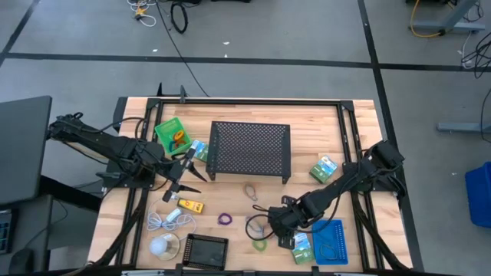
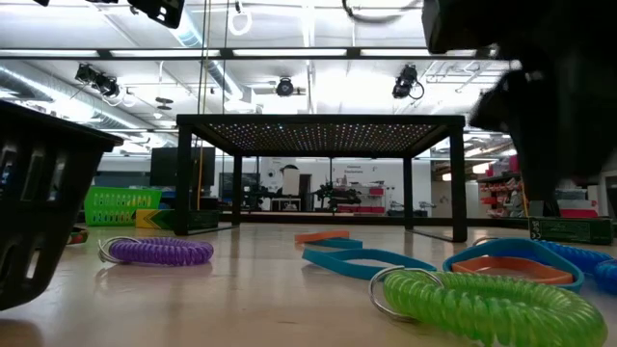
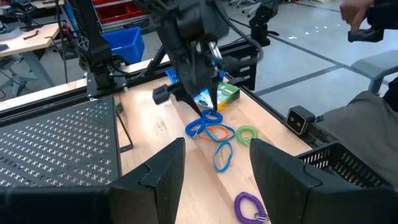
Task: Pick & Place Office Desk Supplies
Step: Put the blue spring keychain into the green bin
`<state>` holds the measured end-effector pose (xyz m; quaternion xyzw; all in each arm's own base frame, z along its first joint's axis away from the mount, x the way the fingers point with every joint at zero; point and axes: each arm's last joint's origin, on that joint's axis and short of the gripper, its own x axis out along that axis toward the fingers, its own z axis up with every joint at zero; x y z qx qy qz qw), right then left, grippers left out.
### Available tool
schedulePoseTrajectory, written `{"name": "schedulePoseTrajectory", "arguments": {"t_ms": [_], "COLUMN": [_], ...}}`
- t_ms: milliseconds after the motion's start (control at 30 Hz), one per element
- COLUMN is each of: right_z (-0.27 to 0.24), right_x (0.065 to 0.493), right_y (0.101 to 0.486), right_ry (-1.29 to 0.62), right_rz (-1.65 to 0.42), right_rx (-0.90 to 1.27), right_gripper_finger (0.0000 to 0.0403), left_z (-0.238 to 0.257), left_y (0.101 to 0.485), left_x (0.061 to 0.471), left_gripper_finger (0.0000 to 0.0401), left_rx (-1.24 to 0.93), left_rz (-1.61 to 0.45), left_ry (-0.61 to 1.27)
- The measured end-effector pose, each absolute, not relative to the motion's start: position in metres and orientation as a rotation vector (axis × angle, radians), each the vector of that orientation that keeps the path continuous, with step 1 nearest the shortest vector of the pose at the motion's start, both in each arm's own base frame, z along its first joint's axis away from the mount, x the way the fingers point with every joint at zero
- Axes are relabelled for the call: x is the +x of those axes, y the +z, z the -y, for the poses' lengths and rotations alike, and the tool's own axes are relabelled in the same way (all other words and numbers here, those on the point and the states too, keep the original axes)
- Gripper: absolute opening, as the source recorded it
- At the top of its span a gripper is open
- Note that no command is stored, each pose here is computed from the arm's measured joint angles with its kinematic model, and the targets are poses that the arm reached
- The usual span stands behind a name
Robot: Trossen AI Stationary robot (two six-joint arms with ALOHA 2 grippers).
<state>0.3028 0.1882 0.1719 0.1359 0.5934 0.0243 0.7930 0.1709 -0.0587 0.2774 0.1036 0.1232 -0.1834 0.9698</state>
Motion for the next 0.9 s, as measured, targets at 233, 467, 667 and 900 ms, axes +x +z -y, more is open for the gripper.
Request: {"name": "schedulePoseTrajectory", "arguments": {"t_ms": [233, 467, 667, 900], "right_z": [-0.188, -0.184, -0.182, -0.18], "right_x": [0.306, 0.308, 0.307, 0.308], "right_y": [0.146, 0.144, 0.144, 0.143], "right_ry": [0.006, -0.023, -0.065, -0.1], "right_rz": [-1.374, -1.368, -1.352, -1.331], "right_rx": [0.297, 0.294, 0.26, 0.229], "right_gripper_finger": [0.0185, 0.0192, 0.0192, 0.0173], "left_z": [0.059, 0.059, 0.059, 0.059], "left_y": [0.277, 0.277, 0.277, 0.276], "left_x": [0.171, 0.171, 0.171, 0.171], "left_gripper_finger": [0.0188, 0.0188, 0.0188, 0.0188], "left_rx": [0.209, 0.209, 0.208, 0.206], "left_rz": [-0.249, -0.249, -0.251, -0.259], "left_ry": [-0.371, -0.371, -0.374, -0.374]}}
